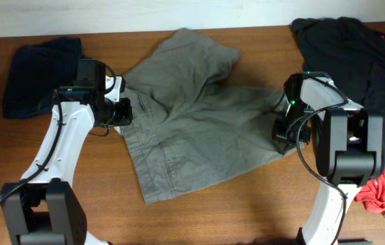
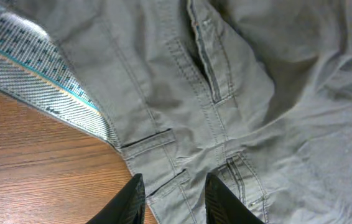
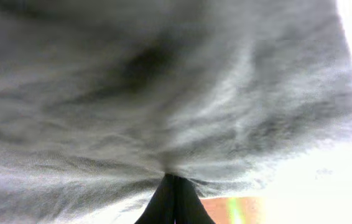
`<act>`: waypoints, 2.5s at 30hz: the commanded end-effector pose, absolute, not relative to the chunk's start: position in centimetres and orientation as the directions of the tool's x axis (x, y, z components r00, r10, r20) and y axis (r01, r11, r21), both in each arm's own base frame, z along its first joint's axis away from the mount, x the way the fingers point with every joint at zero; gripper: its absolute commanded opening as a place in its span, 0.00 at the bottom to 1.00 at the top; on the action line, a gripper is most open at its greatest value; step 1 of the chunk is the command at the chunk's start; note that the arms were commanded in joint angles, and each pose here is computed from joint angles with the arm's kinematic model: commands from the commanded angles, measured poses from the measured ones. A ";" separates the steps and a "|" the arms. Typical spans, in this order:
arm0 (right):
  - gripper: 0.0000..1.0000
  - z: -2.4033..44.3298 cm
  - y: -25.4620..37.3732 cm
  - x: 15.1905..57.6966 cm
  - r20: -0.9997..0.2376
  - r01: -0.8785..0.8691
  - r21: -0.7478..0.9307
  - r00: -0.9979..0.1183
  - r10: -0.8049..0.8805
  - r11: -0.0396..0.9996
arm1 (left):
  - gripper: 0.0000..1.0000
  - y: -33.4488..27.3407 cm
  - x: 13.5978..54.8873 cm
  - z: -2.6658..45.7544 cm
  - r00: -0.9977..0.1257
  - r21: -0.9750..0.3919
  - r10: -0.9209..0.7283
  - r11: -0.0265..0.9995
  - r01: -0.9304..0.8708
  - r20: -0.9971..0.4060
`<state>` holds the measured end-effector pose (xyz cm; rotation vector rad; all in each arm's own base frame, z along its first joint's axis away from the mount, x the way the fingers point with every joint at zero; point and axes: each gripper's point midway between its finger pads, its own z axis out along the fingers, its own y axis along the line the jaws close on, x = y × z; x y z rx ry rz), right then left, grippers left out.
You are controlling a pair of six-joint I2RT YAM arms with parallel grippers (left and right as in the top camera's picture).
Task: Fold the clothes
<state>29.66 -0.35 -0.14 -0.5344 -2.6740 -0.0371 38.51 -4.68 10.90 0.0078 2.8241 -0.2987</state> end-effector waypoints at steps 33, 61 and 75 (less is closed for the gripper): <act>0.04 14.8 14.8 53.4 -0.777 -0.333 0.162 -0.623 -0.088 0.929 | 0.31 -0.2 42.8 11.4 -0.856 -0.079 -0.265 0.963 -0.257 -0.444; 0.04 -2.7 12.9 53.5 -0.579 -0.162 0.121 -0.813 -0.063 0.979 | 0.30 -1.0 42.1 11.1 -0.875 -0.104 -0.263 0.965 -0.242 -0.407; 0.04 -5.8 5.1 42.7 -0.052 0.206 0.195 -0.974 0.220 0.959 | 0.31 -1.1 41.6 10.8 -0.885 -0.099 -0.262 0.965 -0.242 -0.385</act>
